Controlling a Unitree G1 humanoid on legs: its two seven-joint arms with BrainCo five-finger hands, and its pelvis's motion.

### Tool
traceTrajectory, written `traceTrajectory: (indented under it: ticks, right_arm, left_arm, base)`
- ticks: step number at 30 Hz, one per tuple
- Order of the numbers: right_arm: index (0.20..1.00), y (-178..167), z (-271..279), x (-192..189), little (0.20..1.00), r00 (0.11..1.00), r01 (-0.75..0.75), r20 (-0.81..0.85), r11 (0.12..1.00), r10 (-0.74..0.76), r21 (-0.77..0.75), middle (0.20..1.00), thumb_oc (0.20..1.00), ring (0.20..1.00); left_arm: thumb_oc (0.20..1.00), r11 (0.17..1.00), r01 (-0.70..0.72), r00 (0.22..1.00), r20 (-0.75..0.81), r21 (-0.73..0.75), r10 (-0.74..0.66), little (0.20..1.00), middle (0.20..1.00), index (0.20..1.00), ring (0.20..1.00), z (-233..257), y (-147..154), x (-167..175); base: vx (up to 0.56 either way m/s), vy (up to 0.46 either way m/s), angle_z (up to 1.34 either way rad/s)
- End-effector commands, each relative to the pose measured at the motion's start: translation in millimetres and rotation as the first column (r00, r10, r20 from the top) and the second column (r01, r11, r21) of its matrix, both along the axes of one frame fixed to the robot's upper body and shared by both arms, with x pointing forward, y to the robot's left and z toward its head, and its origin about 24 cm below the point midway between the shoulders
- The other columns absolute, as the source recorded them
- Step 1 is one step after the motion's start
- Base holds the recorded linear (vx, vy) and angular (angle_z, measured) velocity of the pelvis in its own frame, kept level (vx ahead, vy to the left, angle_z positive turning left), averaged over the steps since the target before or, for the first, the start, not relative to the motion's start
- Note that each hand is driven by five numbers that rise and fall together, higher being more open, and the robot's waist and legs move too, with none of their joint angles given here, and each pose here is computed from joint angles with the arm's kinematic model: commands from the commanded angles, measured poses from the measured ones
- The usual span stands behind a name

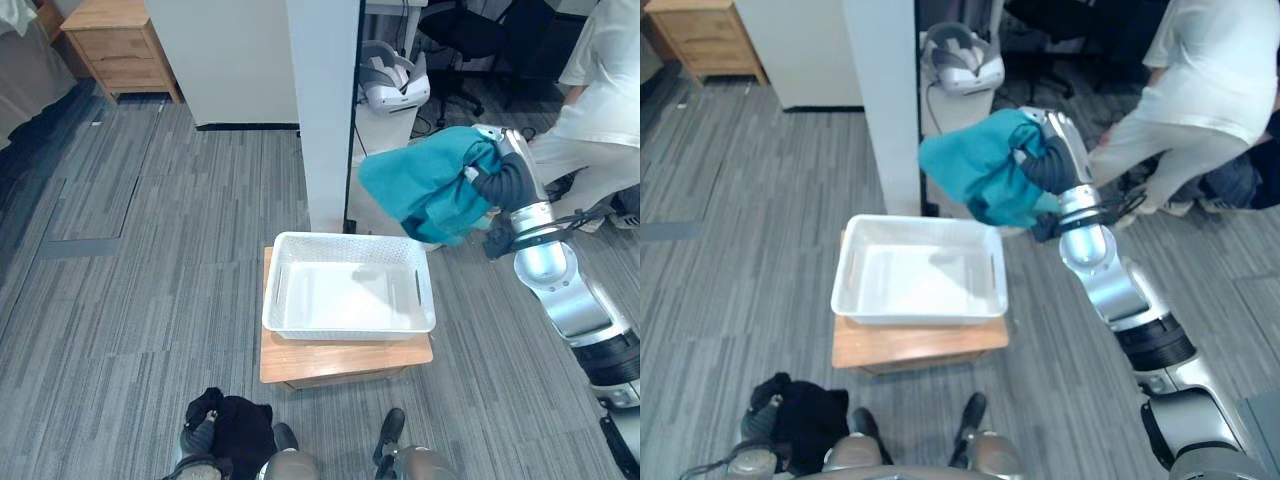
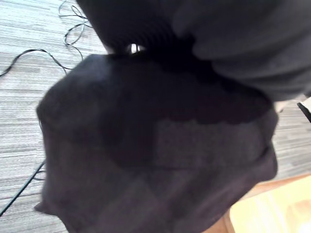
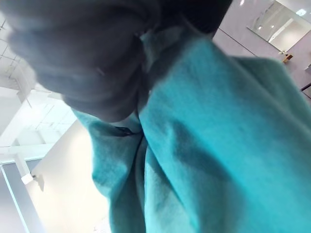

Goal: Tidy up the quilt and then pick up the clothes from the bed and put them into the laundry hamper.

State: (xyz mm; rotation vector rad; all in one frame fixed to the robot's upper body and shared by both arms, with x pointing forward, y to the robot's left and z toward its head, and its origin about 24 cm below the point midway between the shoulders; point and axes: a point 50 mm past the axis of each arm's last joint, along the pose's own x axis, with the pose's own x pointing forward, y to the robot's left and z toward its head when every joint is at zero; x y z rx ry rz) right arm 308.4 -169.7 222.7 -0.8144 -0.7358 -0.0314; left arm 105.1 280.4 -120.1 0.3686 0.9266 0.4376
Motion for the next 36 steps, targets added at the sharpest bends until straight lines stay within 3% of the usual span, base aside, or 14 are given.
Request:
traceTrajectory:
  ticks: [1, 8, 12, 13, 15, 16, 17, 18, 19, 21, 28, 31, 32, 36]
  right_arm:
    - [0.2, 10, 33, -7, 0.2, 0.986, -0.075, 0.15, 0.996, 0.068, 0.042, 0.2, 0.2, 0.2]
    - [0.2, 25, 15, 3, 0.2, 0.994, -0.075, 0.072, 0.996, 0.079, -0.045, 0.2, 0.2, 0.2]
    - [0.2, 27, -4, 17, 0.2, 1.0, -0.03, -0.011, 0.995, 0.029, -0.099, 0.2, 0.2, 0.2]
    - [0.2, 23, -27, 28, 0.2, 0.994, 0.007, -0.106, 0.994, -0.019, -0.111, 0.2, 0.2, 0.2]
    - [0.2, 21, -39, 32, 0.2, 0.987, 0.025, -0.152, 0.992, -0.044, -0.124, 0.2, 0.2, 0.2]
    - [0.2, 18, -63, 40, 0.2, 0.964, 0.052, -0.247, 0.982, -0.097, -0.183, 0.2, 0.2, 0.2]
    - [0.906, 19, -69, 42, 0.906, 0.957, 0.057, -0.265, 0.973, -0.117, -0.226, 0.906, 0.906, 0.906]
    - [1.0, 18, -74, 45, 1.0, 0.949, 0.067, -0.278, 0.959, -0.147, -0.277, 1.0, 1.0, 1.0]
    - [1.0, 18, -74, 45, 1.0, 0.95, 0.067, -0.277, 0.958, -0.147, -0.277, 1.0, 1.0, 1.0]
    - [1.0, 24, -73, 49, 1.0, 0.964, 0.108, -0.155, 0.85, -0.217, -0.516, 1.0, 1.0, 1.0]
    - [1.0, 17, -124, 37, 1.0, 0.95, 0.111, -0.094, 0.602, -0.298, -0.79, 1.0, 1.0, 1.0]
    - [1.0, 5, -150, 25, 1.0, 0.927, 0.094, -0.145, 0.587, -0.347, -0.804, 1.0, 1.0, 1.0]
    - [1.0, -36, -211, -22, 1.0, 0.817, 0.051, -0.309, 0.595, -0.487, -0.802, 1.0, 1.0, 1.0]
    - [1.0, -76, -256, -60, 1.0, 0.662, -0.002, -0.406, 0.54, -0.63, -0.842, 1.0, 1.0, 1.0]
  left_arm:
    - [0.2, 0.998, 0.035, 0.999, 0.018, 0.05, -0.036, 0.2, 0.2, 0.2, 0.2, 5, 8, 10]
    - [0.2, 0.996, 0.089, 0.946, 0.311, 0.029, -0.094, 0.2, 0.2, 0.2, 0.2, 44, -3, 59]
    - [0.2, 0.973, 0.219, 0.791, 0.57, 0.076, -0.223, 0.2, 0.2, 0.2, 0.2, 100, -16, 95]
    - [0.2, 0.942, 0.313, 0.634, 0.711, 0.124, -0.304, 0.2, 0.2, 0.2, 0.2, 143, -25, 111]
    - [0.2, 0.934, 0.335, 0.576, 0.756, 0.128, -0.31, 0.2, 0.2, 0.2, 0.2, 158, -27, 117]
    - [0.2, 0.918, 0.371, 0.464, 0.827, 0.142, -0.316, 0.2, 0.2, 0.2, 0.2, 185, -32, 130]
    - [0.2, 0.904, 0.394, 0.403, 0.852, 0.168, -0.334, 0.2, 0.2, 0.2, 0.2, 199, -36, 135]
    - [0.2, 0.892, 0.408, 0.35, 0.869, 0.196, -0.351, 0.2, 0.2, 0.2, 0.2, 212, -39, 137]
    - [0.2, 0.892, 0.407, 0.35, 0.869, 0.196, -0.35, 0.2, 0.2, 0.2, 0.2, 212, -39, 137]
    - [0.2, 0.847, 0.457, 0.193, 0.9, 0.27, -0.391, 0.2, 0.2, 0.2, 0.2, 243, -54, 138]
    - [0.2, 0.802, 0.397, -0.007, 0.875, 0.447, -0.485, 0.2, 0.2, 0.2, 0.2, 287, -70, 140]
    - [0.2, 0.802, 0.349, -0.017, 0.859, 0.484, -0.511, 0.2, 0.2, 0.2, 0.2, 291, -74, 146]
    - [0.2, 0.811, 0.244, 0.061, 0.826, 0.531, -0.56, 0.2, 0.2, 0.2, 0.2, 287, -84, 175]
    - [0.2, 0.815, 0.252, 0.201, 0.796, 0.521, -0.571, 0.2, 0.2, 0.2, 0.2, 267, -91, 207]
  base:
    - [0.0, 0.0, 0.0]
    - [-0.02, -0.037, 0.01]
    - [-0.06, -0.031, 0.21]
    - [-0.05, -0.018, 0.14]
    - [-0.04, -0.028, 0.12]
    - [-0.02, -0.045, 0.09]
    - [-0.02, -0.054, 0.15]
    - [0.0, -0.026, 0.18]
    - [0.01, -0.022, 0.15]
    - [0.01, -0.012, 0.02]
    - [0.07, -0.019, -0.07]
    - [0.07, 0.017, -0.1]
    - [0.08, 0.063, -0.29]
    - [0.03, 0.045, -0.18]
